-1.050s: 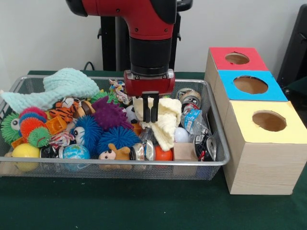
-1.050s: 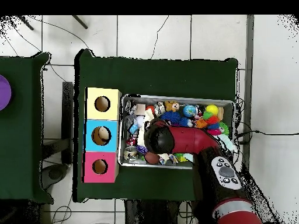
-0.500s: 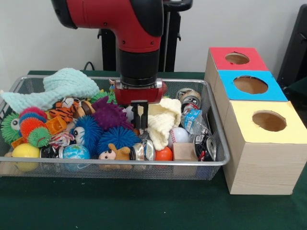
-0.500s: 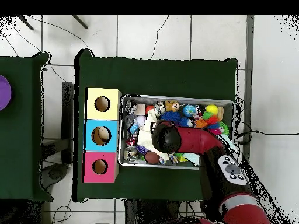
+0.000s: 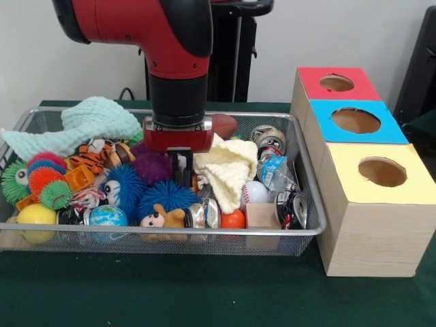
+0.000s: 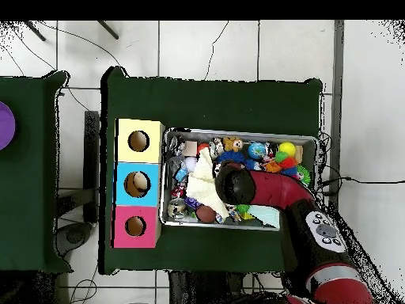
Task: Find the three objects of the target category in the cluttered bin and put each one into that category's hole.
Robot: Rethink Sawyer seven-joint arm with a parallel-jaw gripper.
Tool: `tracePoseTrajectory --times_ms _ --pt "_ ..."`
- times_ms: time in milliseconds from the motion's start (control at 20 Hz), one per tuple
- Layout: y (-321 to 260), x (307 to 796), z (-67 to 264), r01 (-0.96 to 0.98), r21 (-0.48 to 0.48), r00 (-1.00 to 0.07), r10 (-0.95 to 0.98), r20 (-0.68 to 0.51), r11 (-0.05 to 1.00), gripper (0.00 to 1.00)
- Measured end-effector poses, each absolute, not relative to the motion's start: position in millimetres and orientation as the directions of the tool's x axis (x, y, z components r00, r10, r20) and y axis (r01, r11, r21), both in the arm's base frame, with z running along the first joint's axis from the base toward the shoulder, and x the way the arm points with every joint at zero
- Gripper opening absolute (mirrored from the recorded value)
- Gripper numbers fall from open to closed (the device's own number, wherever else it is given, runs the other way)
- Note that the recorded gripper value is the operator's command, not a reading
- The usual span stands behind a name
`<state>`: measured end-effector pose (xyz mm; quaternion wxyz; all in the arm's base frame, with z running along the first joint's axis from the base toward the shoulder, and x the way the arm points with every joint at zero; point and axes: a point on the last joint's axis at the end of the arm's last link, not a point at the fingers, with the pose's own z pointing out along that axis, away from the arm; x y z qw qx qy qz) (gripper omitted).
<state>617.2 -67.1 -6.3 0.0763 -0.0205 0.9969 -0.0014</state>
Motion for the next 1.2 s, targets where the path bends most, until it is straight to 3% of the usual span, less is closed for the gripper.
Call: tracePoseTrajectory --times_ms 1200 --pt "-69.2 629.1 1.0 0.032 -0.005 -0.987 0.031 -0.157 0.999 0.00"
